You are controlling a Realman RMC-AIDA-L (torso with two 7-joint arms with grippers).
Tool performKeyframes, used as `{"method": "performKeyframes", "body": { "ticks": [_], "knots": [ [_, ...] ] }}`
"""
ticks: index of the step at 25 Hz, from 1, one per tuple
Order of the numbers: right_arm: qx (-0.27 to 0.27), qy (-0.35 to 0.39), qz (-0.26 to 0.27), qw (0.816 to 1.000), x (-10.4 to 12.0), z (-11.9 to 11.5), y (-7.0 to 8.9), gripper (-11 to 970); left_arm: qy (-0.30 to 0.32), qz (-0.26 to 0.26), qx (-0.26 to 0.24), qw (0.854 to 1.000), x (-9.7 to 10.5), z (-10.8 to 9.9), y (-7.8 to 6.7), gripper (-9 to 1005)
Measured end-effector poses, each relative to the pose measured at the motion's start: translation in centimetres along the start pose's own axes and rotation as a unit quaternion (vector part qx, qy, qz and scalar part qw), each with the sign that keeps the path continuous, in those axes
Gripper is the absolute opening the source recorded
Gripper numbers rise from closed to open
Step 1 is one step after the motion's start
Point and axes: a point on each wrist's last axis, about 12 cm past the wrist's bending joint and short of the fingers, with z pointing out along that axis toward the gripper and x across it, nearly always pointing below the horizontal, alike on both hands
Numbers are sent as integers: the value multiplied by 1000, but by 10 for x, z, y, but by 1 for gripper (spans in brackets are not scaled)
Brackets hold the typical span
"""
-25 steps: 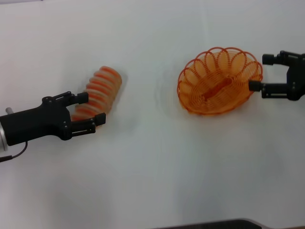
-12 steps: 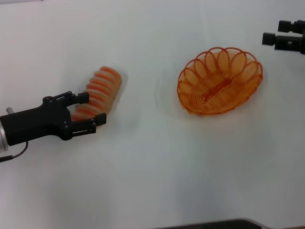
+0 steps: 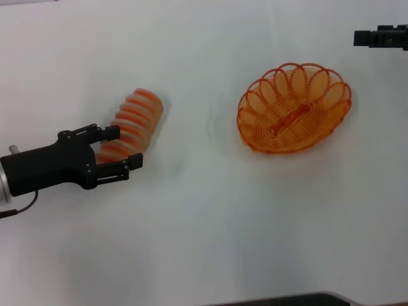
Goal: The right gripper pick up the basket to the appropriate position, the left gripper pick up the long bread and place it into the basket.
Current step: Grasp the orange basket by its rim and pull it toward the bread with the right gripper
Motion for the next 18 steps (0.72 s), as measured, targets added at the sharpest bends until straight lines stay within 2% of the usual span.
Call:
{"method": "performKeyframes", "body": {
  "ticks": [7,18],
  "knots": [
    [46,54,21,997,-10,14,-4,914,0,0,2,1000,0,1,-1,845],
    [93,150,-6,984,-33,49,9,914,2,3,2,1000,-1,1,0,845]
  ]
}}
